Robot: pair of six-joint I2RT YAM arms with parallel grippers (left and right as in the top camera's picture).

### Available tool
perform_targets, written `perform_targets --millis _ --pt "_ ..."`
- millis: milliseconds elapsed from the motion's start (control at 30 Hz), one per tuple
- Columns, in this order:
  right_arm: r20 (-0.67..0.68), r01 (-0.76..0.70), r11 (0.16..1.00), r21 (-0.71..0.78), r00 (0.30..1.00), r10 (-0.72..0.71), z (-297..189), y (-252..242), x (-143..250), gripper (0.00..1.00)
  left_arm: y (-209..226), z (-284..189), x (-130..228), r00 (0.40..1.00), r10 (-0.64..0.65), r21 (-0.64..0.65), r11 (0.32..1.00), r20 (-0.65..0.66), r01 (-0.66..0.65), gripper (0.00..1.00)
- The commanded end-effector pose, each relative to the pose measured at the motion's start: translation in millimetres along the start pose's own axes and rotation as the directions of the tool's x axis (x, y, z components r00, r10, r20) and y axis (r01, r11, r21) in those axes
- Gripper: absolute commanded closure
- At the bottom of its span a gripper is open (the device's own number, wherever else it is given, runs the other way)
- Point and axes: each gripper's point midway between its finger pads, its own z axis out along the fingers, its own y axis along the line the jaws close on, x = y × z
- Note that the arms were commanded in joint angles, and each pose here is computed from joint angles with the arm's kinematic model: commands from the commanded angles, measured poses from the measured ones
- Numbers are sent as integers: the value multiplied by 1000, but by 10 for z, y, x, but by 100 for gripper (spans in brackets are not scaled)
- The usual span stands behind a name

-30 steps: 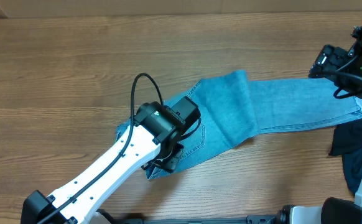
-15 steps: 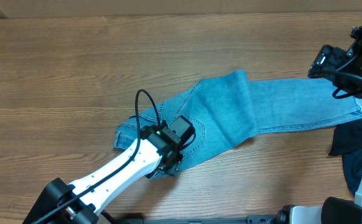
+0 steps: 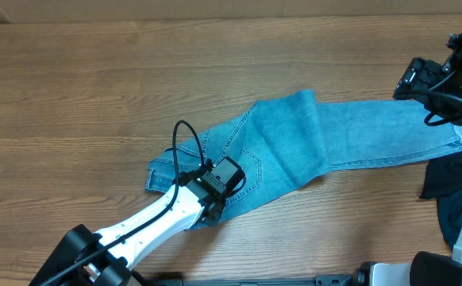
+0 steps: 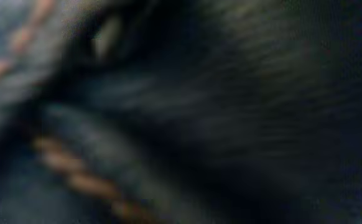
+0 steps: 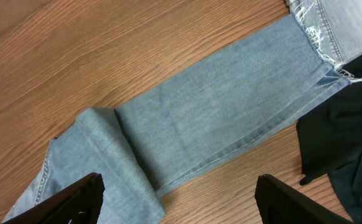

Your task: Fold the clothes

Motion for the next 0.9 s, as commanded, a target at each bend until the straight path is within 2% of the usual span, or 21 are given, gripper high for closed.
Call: perform_targets --millis 0,100,167,267,367,467,533,567,600,633,700,733,800,833,867 --pt "3 -5 1000 -5 1000 5 -1 3 -11 19 -34 -9 28 1000 13 20 1000 -14 -13 96" --pt "2 -4 1000 -5 1000 4 -1 2 -9 20 -63 -185 -105 1000 16 34 999 -2 -16 96" --pt "3 -5 1000 -5 1000 5 -1 2 -10 22 -80 -507 -325 999 15 50 999 39 -17 96" --pt "8 -5 1000 -5 1000 5 -1 2 -24 24 -32 -1183 -773 980 5 102 994 199 -26 96" --pt "22 -9 999 53 1000 8 -4 -98 -43 25 456 -1762 -1140 917 -185 157 978 354 137 96" --pt "28 -9 998 55 1000 8 -4 -101 -56 25 1032 -1678 -1146 838 -461 218 885 292 411 96" --pt "26 -9 998 59 1000 8 -5 -107 -52 25 1140 -1623 -1140 819 -517 263 850 249 456 95" --pt "25 -9 998 59 1000 8 -5 -108 -49 25 1222 -1588 -1159 802 -553 292 824 228 485 84" --pt "25 -9 998 59 1000 8 -5 -109 -48 25 1239 -1574 -1176 796 -565 310 813 218 492 82" --pt "24 -9 998 59 1000 8 -5 -109 -46 25 1237 -1572 -1207 792 -572 330 806 216 492 83" --pt "21 -9 998 60 1000 8 -5 -111 -38 25 1245 -1578 -1291 775 -588 348 794 231 498 96" --pt "21 -9 998 61 1000 8 -5 -112 -38 25 1255 -1581 -1337 759 -606 357 782 238 511 96" --pt "20 -9 998 60 1000 8 -5 -112 -36 25 1323 -1581 -1499 702 -661 377 742 267 555 96" --pt "20 -9 998 60 1000 8 -5 -112 -36 25 1415 -1557 -1567 651 -706 371 705 281 604 96" --pt "18 -9 998 60 1000 8 -5 -112 -32 25 1614 -1488 -1594 551 -781 337 624 295 705 96"
